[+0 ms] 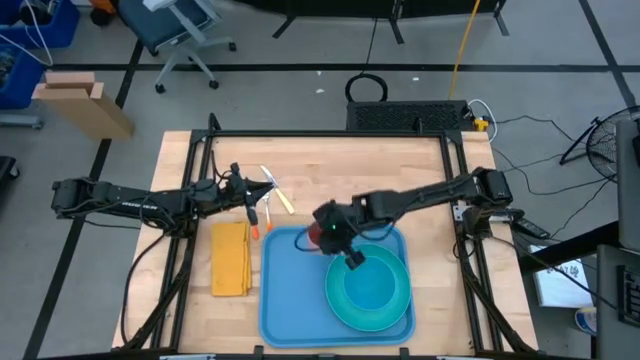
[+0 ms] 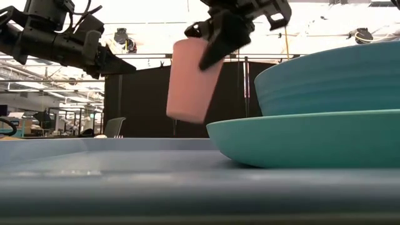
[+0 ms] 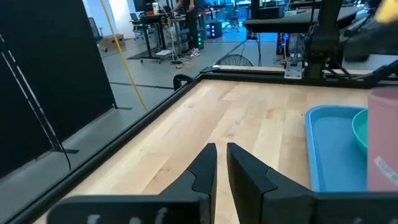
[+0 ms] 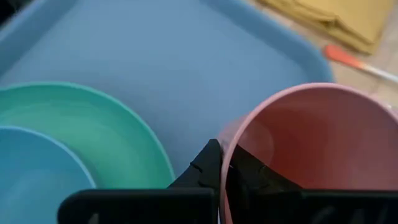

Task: Set up tray
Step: Put the pink cup on the blue serving tray to the top left of the light green plate, then put the yellow napkin on the blue serving tray to the left of the light green plate

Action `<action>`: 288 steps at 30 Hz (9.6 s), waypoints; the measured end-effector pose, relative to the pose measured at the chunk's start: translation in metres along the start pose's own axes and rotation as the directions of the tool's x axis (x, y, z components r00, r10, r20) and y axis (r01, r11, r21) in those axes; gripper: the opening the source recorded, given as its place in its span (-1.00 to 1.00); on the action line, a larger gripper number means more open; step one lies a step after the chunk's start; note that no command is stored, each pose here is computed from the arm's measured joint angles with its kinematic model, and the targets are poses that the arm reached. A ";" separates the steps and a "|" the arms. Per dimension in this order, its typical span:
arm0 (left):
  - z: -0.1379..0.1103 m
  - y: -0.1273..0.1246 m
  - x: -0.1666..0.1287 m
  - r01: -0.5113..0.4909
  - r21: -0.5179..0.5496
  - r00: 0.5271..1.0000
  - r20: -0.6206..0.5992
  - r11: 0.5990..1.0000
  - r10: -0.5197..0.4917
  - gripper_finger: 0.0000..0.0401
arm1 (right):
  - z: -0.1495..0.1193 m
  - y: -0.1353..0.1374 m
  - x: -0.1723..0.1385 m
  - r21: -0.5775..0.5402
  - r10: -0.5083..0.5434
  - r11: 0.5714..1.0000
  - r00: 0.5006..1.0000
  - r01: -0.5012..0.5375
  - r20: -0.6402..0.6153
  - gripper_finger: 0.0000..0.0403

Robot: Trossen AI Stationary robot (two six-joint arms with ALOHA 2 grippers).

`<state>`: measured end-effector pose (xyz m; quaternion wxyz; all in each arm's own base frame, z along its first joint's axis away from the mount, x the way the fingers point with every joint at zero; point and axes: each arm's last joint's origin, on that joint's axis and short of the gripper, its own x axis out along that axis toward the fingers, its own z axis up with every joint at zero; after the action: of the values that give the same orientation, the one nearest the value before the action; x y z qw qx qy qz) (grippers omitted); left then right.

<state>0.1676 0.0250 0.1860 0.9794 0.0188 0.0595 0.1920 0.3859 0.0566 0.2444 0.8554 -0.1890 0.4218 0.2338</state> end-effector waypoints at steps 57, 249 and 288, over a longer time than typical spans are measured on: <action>0.005 -0.001 0.000 0.042 0.003 0.998 0.052 0.999 -0.042 -0.79 | -0.025 0.007 0.044 0.109 0.084 0.992 0.982 -0.066 -0.169 -0.79; -0.011 -0.104 -0.003 -0.707 -0.174 0.233 -0.973 0.686 -0.007 -0.15 | -0.191 0.125 -0.123 0.279 -0.426 0.905 0.694 0.322 0.581 -1.00; -0.018 -0.122 0.052 -0.697 0.089 -0.017 -0.994 0.712 0.107 -0.15 | -0.191 0.125 -0.123 0.275 -0.430 0.903 0.695 0.331 0.576 -1.00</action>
<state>0.2583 -0.0677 0.1549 0.5567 -0.3171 0.6221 0.4500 0.1295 0.0296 0.2192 0.9871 -0.1191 0.0825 0.0681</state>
